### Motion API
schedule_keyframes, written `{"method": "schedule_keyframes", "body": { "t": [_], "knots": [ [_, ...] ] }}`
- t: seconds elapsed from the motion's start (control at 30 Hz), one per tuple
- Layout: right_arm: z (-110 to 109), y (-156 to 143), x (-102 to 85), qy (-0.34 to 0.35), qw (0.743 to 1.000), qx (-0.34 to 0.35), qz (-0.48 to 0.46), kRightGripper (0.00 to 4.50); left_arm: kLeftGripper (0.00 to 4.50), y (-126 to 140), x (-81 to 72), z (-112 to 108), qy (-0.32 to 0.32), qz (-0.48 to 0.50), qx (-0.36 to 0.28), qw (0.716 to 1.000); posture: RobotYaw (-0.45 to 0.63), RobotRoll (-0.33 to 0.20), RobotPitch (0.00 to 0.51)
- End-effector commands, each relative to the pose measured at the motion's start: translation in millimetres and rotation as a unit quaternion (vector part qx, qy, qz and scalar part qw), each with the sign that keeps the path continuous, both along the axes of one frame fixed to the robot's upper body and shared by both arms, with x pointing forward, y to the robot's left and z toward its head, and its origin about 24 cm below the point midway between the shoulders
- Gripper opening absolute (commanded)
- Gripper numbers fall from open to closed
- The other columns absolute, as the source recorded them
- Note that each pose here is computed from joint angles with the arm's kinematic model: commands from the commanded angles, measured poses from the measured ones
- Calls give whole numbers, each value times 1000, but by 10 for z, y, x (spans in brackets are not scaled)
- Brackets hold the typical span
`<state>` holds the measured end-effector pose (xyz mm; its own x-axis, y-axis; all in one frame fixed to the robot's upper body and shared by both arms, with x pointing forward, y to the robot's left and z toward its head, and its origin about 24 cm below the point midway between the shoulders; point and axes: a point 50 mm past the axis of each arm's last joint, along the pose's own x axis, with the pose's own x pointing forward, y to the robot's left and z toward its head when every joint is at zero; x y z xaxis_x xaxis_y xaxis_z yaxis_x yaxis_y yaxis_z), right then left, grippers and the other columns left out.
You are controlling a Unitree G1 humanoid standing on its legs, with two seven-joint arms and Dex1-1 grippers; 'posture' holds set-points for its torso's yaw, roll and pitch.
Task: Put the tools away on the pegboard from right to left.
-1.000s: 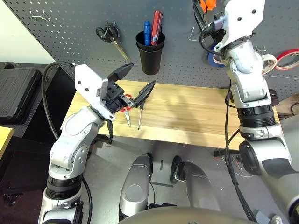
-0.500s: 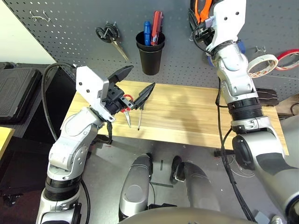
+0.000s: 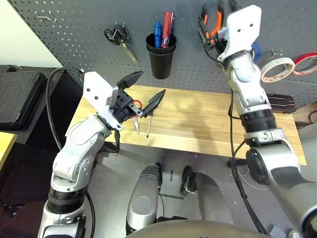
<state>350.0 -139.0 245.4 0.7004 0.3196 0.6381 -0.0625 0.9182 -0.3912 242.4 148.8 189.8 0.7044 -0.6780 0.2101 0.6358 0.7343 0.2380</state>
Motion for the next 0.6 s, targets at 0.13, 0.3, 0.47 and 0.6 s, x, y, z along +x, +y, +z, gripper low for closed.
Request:
{"method": "schedule_keyframes", "body": {
  "t": [0.13,0.3,0.47,0.6],
  "knots": [
    [-201,-176,-329,-1,998,-46,38,4487,4500,47,30,-138,51,12,37,998,321,0,205],
    [-694,-300,-531,138,985,-88,58,4487,4500,77,81,-213,85,28,51,995,308,0,209],
    [-1182,-439,-604,323,940,-89,65,4487,4500,103,97,-445,139,45,110,983,292,0,217],
    [-1427,-489,-666,411,899,-109,104,4487,4500,95,137,-555,152,70,112,980,285,0,223]
  ]
}}
